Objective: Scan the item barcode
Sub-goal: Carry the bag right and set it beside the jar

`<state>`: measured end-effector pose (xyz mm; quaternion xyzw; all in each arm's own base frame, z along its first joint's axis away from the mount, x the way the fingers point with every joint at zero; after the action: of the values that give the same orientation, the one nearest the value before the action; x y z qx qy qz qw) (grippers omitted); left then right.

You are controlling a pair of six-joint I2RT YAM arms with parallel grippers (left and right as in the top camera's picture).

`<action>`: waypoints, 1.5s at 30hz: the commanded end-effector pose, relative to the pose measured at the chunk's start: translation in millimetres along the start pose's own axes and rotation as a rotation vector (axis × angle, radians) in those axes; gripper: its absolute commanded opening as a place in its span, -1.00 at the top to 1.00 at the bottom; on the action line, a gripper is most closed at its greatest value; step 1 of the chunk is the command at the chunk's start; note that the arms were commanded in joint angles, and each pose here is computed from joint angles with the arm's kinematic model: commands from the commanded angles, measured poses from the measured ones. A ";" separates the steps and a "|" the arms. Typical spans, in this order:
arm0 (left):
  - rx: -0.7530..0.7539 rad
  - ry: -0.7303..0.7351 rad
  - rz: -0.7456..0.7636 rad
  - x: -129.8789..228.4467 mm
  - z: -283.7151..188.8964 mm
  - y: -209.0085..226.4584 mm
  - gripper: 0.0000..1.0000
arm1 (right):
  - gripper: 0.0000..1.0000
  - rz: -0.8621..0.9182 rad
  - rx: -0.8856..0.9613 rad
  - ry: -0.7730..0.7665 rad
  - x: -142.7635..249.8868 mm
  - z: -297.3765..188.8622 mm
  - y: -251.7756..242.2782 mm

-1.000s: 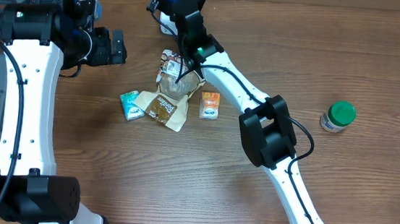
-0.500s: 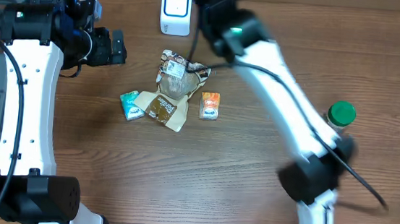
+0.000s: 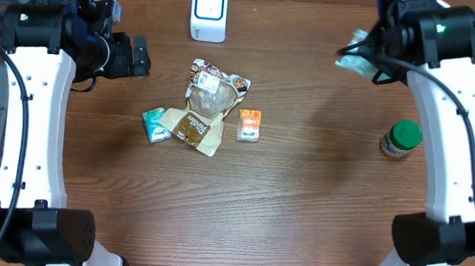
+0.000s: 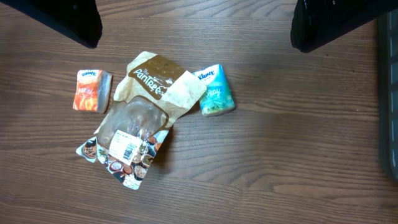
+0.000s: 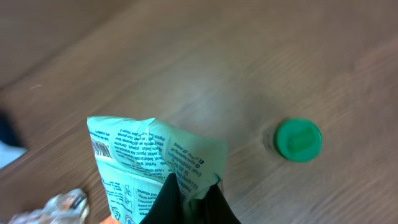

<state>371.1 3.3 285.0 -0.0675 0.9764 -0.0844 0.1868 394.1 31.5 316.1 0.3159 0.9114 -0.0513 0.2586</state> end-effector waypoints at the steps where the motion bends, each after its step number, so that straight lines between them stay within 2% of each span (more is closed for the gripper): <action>1: 0.015 -0.031 0.017 -3.9 -8.3 -4.8 -0.99 | 0.92 0.143 0.063 0.064 4.0 40.5 -16.0; 10: 0.015 -0.031 0.017 -3.9 -8.3 -4.8 -0.99 | 0.92 0.200 0.122 0.109 26.4 128.4 -38.8; 19: 0.015 -0.031 0.017 -3.9 -8.3 -4.8 -0.99 | 0.91 0.248 0.154 0.113 42.0 175.3 -64.6; 21: 0.015 -0.031 0.017 -3.9 -8.3 -4.7 -0.99 | 0.66 0.246 0.166 0.120 43.4 177.8 -69.6; 23: 0.015 -0.030 0.017 -3.8 -8.3 -4.8 -0.99 | 0.10 0.200 0.165 0.125 42.9 178.1 -71.3; 24: 0.015 -0.031 0.017 -3.9 -8.3 -4.8 -0.99 | -0.09 0.164 0.160 0.125 41.9 178.1 -70.9; 25: 0.015 -0.031 0.017 -3.9 -8.3 -4.8 -0.99 | -0.23 0.119 0.153 0.124 40.1 177.0 -70.0; 27: 0.015 -0.031 0.017 -3.9 -8.3 -4.7 -0.99 | -0.33 0.063 0.139 0.122 35.4 173.4 -67.4; 29: 0.015 -0.031 0.017 -3.9 -8.3 -4.8 -0.99 | -0.35 0.031 0.096 0.137 31.4 165.0 -59.3; 33: 0.015 -0.030 0.017 -3.8 -8.3 -4.6 -0.99 | -0.35 -0.116 -0.149 0.227 29.0 136.6 -20.2; 38: 0.015 -0.031 0.017 -3.9 -8.3 -4.8 -1.00 | -0.33 -0.216 -0.395 0.358 53.7 108.2 21.6; 45: 0.015 -0.031 0.017 -3.9 -8.3 -4.8 -0.99 | -0.17 -0.349 -0.457 0.448 115.0 100.8 60.7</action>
<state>371.2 3.3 285.0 -0.0675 0.9764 -0.0844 0.1870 410.9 84.7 182.4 0.1439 0.9702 0.1493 0.1252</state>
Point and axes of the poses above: each gripper's point midway between its finger pads, its own z axis out along the fingers, its own y axis along the line the jaws close on, x = y × z, the point moved 4 cm from there along -z, back along the fingers, and after that the axes turned 1 degree about z, right-handed, at the moved point
